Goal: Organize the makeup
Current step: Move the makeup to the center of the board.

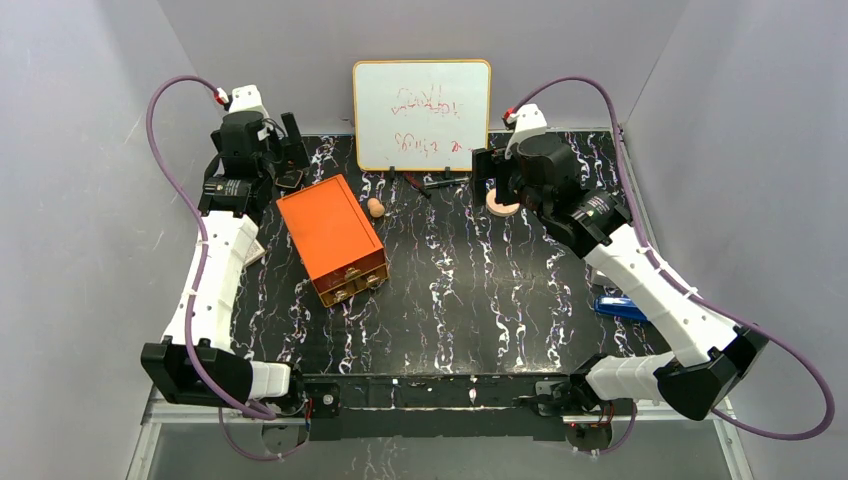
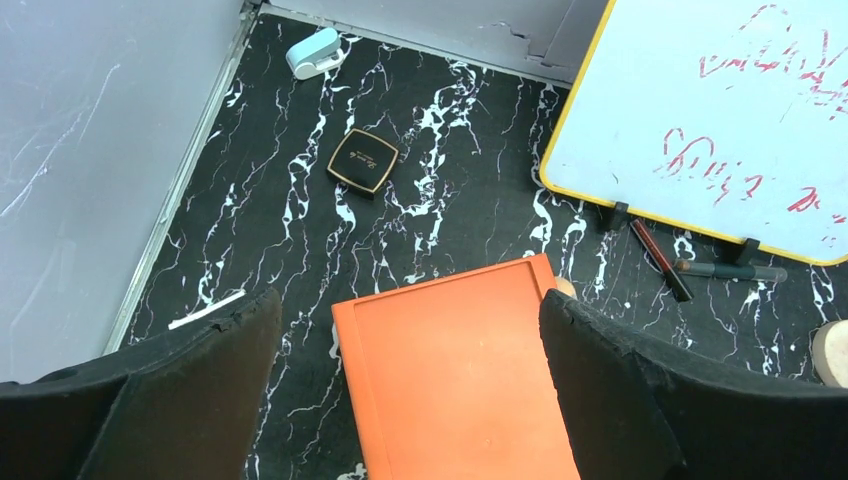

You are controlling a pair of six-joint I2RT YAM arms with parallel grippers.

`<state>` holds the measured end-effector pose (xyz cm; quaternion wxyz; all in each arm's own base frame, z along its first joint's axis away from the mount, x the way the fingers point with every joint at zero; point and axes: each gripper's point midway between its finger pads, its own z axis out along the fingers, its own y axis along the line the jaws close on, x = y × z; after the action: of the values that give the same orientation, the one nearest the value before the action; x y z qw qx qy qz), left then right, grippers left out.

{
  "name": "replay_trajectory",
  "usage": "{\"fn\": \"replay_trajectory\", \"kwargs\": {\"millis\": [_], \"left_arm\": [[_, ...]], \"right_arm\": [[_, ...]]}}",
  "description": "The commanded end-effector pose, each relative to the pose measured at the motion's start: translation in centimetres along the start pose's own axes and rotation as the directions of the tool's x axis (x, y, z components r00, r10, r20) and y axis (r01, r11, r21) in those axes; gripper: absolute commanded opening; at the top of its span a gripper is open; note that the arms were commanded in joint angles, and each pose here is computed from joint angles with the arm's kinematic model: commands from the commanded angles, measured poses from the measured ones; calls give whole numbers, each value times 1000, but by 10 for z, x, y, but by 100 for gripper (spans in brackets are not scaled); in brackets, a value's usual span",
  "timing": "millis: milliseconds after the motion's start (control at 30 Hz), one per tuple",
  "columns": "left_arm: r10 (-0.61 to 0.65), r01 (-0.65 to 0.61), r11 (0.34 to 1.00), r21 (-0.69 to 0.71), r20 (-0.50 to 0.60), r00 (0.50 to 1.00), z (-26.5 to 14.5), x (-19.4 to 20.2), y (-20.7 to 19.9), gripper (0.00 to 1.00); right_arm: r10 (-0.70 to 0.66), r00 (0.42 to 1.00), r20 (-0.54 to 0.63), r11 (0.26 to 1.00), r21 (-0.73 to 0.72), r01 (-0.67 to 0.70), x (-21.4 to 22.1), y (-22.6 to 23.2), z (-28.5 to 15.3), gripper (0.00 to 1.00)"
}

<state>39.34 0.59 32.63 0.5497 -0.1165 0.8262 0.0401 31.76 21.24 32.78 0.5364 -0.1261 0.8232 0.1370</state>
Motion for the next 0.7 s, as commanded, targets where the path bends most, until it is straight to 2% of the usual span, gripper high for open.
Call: {"fn": "replay_trajectory", "kwargs": {"millis": [0,133,200,300,367,467,600,667], "left_arm": [[-9,7,1000,24,74,997,-16,-23,-1,98],[-61,61,998,4,134,989,-19,-28,2,98],[-42,41,999,8,139,989,-19,-28,1,98],[41,-52,996,75,134,990,-25,-27,-7,99],[40,-57,992,109,154,987,-29,-30,-12,99],[19,-31,996,86,136,990,-24,-31,-9,99],[1,0,1000,-19,84,996,-1,-32,21,98],[-56,62,994,-88,72,996,18,-38,55,98]], "right_arm": [[6,999,37,1000,0,-6,-12,-1,-4,98],[-5,999,53,1000,2,4,-13,-3,-7,98],[-5,998,57,1000,1,4,-12,-3,-8,98],[-7,999,50,1000,1,7,-9,-3,-7,98],[-8,999,39,1000,3,8,-5,-4,-6,98],[-8,1000,28,1000,-7,8,-1,-2,-5,98],[-11,1000,21,1000,-27,12,3,1,-5,98],[-8,1000,20,999,-50,9,4,5,-5,98]]}}
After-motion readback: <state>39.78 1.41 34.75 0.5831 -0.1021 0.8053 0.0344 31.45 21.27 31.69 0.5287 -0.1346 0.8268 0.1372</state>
